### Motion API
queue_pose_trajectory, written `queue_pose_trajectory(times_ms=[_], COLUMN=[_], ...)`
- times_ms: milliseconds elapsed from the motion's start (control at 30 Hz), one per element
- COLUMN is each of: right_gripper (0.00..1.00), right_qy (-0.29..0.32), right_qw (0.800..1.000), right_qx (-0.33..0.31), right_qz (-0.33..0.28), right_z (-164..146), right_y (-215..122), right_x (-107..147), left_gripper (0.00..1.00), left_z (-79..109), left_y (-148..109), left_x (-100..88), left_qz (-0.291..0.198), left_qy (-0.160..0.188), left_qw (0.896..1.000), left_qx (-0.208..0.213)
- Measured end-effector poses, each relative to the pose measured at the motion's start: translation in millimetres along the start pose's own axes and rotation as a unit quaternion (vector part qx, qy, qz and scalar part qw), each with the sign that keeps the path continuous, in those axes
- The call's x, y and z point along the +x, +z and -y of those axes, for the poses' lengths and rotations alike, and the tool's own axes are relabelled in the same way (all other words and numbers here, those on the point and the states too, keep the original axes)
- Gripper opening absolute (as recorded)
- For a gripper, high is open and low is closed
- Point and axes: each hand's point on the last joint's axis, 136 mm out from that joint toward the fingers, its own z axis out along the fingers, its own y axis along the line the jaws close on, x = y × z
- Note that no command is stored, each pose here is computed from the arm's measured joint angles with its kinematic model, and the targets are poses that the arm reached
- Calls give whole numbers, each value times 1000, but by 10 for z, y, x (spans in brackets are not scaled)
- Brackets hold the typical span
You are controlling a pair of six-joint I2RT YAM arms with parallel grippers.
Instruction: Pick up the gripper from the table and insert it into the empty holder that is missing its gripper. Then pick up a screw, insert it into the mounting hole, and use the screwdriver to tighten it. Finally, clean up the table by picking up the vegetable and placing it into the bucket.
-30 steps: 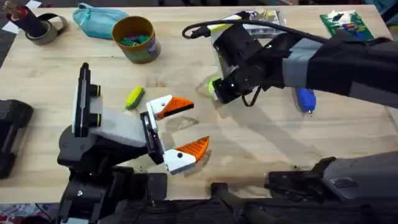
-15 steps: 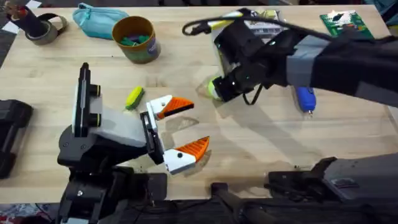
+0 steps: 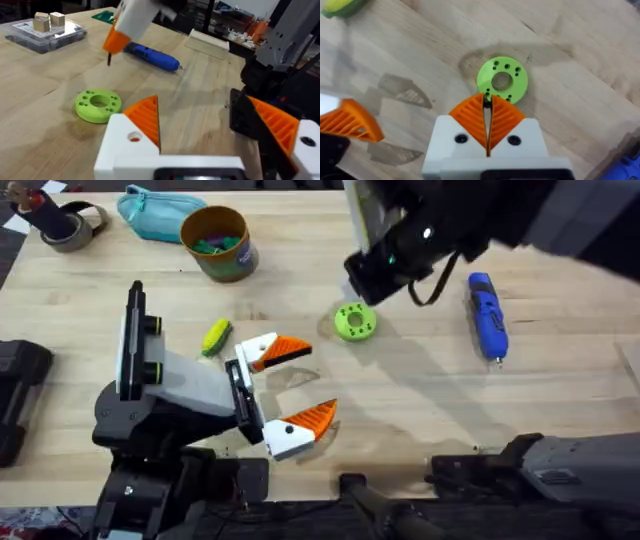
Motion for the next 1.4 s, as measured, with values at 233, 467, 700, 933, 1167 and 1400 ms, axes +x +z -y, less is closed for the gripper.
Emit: queue_pose_trajectory(times_ms=[233,467,700,933,1167,1400], right_gripper=[6,6,6,6,6,6], right_qy=[-17,-40,-54,-105,-175,-218], right_qw=[1000,999,998,994,982,971], right_qx=[-2,-1,-2,-29,-68,-91], right_qz=[23,26,31,28,29,45], right_z=[-17,-19,-25,-232,-640,-946], right_y=[-390,-640,-827,-846,-871,-907], right_x=[-214,-259,-290,-254,-180,-176], left_gripper=[992,992,992,992,992,992], left_z=[0,0,0,0,0,0], left_y=[0,0,0,0,0,0], left_x=[0,0,0,0,0,0], left_qz=[0,0,0,0,0,0], left_qy=[0,0,0,0,0,0], left_qw=[1000,1000,1000,1000,1000,1000], left_qx=[0,0,0,0,0,0])
